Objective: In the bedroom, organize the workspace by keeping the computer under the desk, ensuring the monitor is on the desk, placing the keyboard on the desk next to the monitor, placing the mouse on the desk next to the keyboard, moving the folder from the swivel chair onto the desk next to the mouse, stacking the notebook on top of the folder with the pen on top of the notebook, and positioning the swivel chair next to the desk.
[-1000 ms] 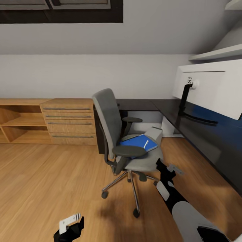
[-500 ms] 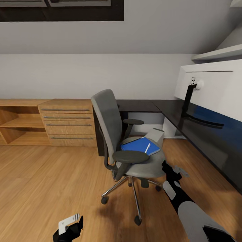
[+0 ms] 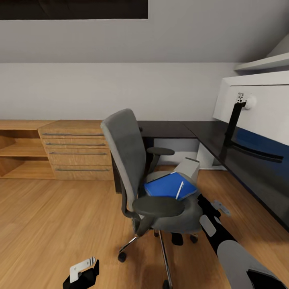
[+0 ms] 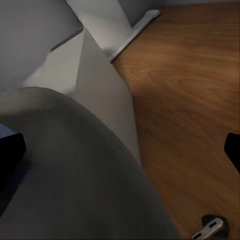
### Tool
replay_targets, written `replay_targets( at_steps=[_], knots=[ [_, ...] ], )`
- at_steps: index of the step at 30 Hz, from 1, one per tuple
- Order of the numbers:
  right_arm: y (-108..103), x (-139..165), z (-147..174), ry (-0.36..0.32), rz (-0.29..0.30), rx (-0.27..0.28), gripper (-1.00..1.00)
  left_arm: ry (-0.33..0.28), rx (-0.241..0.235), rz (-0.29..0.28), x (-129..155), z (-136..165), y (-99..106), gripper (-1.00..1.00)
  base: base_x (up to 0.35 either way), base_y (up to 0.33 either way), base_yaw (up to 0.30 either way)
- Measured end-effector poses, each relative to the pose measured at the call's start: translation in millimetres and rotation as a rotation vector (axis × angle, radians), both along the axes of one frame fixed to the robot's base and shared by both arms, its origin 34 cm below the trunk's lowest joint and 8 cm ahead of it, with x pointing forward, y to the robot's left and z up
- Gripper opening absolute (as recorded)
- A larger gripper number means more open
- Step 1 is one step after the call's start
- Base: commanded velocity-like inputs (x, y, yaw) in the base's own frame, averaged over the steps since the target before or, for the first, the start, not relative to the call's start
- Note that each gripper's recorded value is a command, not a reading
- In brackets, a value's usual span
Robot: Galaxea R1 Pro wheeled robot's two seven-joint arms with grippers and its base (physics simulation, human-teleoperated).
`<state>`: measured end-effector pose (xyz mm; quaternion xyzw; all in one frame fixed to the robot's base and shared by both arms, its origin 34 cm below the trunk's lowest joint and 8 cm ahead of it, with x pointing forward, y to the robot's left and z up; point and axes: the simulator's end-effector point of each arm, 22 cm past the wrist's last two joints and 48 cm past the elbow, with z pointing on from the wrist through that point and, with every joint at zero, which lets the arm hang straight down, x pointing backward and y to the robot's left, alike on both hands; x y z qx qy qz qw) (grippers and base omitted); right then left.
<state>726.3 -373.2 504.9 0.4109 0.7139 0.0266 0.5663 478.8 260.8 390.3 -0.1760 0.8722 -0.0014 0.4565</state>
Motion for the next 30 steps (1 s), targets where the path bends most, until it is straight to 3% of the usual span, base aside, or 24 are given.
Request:
replay_targets(
  at_steps=[9,21,30],
  knots=[
    [4,-1,-9,0.033,0.020,0.029,1.00,0.000,0.001,0.001,0,0,0,1.00,0.144,0.000,0.000],
    [3,-3,-20,0.064,0.011,0.160,1.00,0.016,-0.001,-0.001,-4,-6,-1,1.00,0.036,0.000,0.000],
    [7,-2,-20,0.062,0.011,0.176,1.00,0.017,-0.003,-0.003,-4,-7,-2,1.00,0.000,0.000,0.000]
  ],
)
